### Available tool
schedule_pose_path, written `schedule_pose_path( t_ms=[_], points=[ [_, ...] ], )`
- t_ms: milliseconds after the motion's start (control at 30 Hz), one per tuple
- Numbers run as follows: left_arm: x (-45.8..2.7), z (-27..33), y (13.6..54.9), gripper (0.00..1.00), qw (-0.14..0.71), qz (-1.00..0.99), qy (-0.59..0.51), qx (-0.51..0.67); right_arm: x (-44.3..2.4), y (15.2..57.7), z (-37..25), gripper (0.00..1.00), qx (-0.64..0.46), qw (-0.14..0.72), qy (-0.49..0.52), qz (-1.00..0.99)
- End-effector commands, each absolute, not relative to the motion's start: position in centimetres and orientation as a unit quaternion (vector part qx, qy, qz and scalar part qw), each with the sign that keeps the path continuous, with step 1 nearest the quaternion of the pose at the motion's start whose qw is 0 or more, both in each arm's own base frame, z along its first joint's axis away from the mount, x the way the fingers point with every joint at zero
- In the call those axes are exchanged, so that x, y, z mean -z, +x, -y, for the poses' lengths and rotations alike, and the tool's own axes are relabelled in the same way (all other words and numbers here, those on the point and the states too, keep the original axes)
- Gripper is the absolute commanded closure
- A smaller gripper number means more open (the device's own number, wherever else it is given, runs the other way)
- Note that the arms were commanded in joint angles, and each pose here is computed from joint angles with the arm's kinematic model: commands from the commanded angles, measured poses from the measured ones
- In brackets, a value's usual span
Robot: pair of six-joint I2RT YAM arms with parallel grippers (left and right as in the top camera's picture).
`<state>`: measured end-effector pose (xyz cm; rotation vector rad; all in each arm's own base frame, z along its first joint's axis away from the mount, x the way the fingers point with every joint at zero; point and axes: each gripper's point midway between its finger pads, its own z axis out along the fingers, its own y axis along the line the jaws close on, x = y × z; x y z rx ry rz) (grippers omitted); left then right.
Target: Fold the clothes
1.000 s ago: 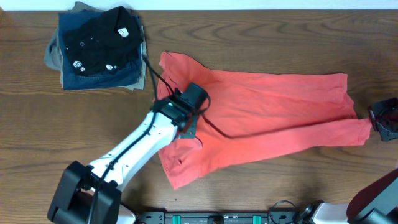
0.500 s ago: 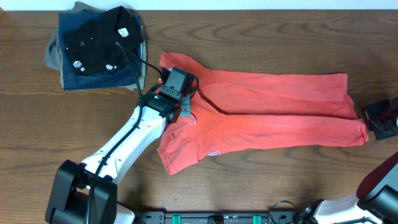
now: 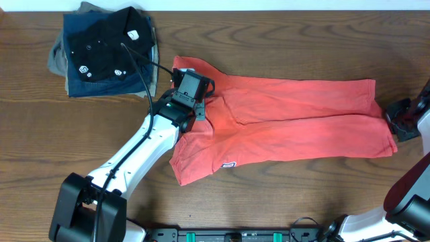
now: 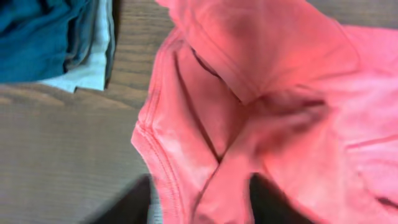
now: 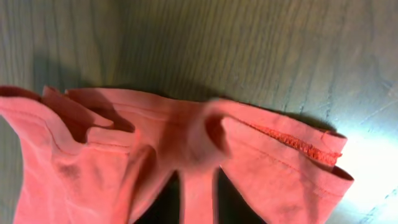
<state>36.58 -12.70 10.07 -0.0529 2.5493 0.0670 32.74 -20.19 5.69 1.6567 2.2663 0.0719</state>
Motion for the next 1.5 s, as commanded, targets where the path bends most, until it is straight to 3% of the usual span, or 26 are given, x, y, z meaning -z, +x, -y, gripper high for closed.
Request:
schedule_pose_path(
  t_ms=[0,67,100,200,300,633,733,1067,1467],
  points=[
    [-11.3,11.8,37.4,0.42,0.31,-0.95,-0.032,-0.039,-6.0,33.2,20.6,0.57,-0.015,0.173,0.571,-0.803],
    [-11.3,11.6,37.4,0.39,0.31,-0.949,-0.035,-0.04,-6.3,33.5,20.3,0.34,-0.025,0.174,0.555,-0.813],
    [-11.4,11.5,37.5,0.36,0.311,-0.949,-0.036,-0.039,-6.5,33.7,20.1,0.27,-0.031,0.174,0.547,-0.818],
    [-11.8,11.3,37.7,0.28,0.315,-0.947,-0.04,-0.038,-7.7,34.4,19.8,0.14,-0.045,0.177,0.529,-0.829],
    [-12.7,11.4,38.4,0.22,0.322,-0.946,-0.038,-0.025,-9.6,35.5,19.5,0.09,-0.06,0.187,0.495,-0.846],
    [-15.6,11.3,42.1,0.2,0.275,-0.952,-0.044,0.13,-11.8,37.6,14.6,0.07,-0.084,0.174,0.401,-0.895],
    [-15.2,11.8,43.5,0.14,0.255,-0.949,-0.019,0.182,-11.7,38.1,12.4,0.07,-0.088,0.167,0.377,-0.907],
    [-9.4,12.3,46.5,0.12,0.219,-0.953,-0.052,0.202,-11.7,39.5,6.8,0.07,-0.095,0.16,0.311,-0.932],
    [-3.7,12.6,47.9,0.12,0.195,-0.957,-0.071,0.201,-11.3,38.6,6.2,0.07,-0.077,0.141,0.304,-0.939]
  ],
)
